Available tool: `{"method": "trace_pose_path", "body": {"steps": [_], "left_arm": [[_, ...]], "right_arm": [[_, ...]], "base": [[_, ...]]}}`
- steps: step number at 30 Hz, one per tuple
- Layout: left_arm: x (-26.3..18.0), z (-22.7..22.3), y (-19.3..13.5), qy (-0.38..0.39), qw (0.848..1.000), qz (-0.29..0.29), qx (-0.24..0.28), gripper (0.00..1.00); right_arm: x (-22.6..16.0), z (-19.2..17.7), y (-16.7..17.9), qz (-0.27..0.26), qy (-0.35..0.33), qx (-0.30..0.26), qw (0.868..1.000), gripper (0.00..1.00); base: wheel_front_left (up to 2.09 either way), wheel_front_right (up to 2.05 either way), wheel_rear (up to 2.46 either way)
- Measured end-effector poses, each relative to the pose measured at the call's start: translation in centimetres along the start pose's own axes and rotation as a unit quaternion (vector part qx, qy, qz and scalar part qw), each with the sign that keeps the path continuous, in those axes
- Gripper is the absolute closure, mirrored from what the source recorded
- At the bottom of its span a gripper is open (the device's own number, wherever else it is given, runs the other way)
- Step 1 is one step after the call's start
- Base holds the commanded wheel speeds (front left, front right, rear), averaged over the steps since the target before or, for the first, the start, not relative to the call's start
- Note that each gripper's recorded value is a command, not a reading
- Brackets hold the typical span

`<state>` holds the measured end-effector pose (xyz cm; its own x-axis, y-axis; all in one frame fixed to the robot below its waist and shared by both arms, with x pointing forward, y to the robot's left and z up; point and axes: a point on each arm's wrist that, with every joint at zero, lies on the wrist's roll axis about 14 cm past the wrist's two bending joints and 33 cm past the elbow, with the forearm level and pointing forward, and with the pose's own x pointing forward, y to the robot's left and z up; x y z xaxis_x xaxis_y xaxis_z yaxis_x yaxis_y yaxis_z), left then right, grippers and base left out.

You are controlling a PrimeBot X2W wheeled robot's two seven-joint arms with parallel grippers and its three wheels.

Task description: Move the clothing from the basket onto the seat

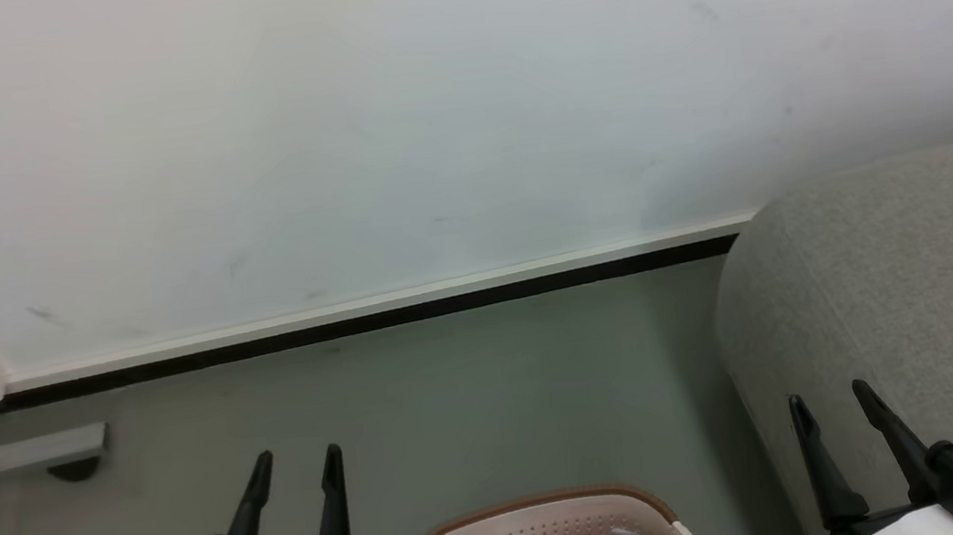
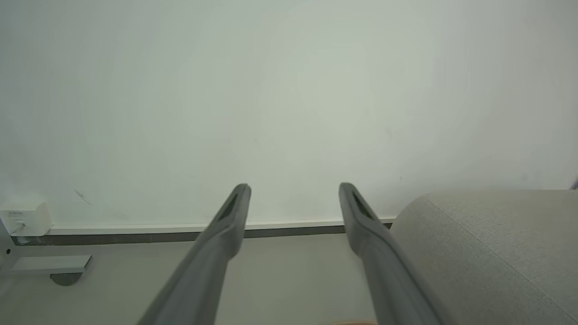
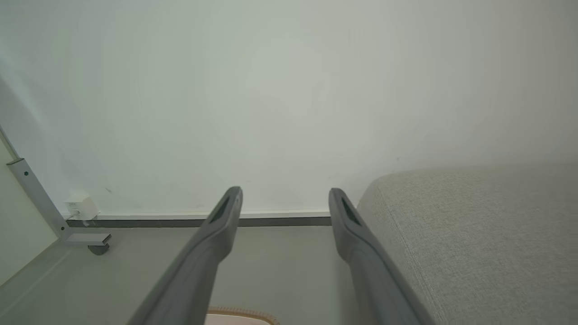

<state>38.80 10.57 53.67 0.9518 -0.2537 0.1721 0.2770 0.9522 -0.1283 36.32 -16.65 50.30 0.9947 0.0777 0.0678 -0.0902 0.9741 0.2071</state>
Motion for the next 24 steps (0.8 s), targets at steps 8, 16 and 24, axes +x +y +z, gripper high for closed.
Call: {"method": "trace_pose_path", "body": {"steps": [8, 16, 24], "left_arm": [[1.5, -3.2, -2.6, 0.045, 0.998, -0.042, -0.006, 0.0], [3.2, -9.1, -4.0, 0.125, 0.987, -0.097, 0.023, 0.0], [3.6, -17.4, -5.7, 0.259, 0.946, -0.182, 0.077, 0.0]], "right_arm": [[-0.6, 0.3, -2.2, -0.034, -0.005, 0.001, 0.999, 0.0], [0.6, 0.5, -3.9, -0.057, -0.007, 0.002, 0.998, 0.0], [1.8, 0.6, -6.2, -0.088, -0.01, -0.001, 0.996, 0.0]], "base": [[0.0, 0.0, 0.0], [0.0, 0.0, 0.0], [0.0, 0.0, 0.0]]}}
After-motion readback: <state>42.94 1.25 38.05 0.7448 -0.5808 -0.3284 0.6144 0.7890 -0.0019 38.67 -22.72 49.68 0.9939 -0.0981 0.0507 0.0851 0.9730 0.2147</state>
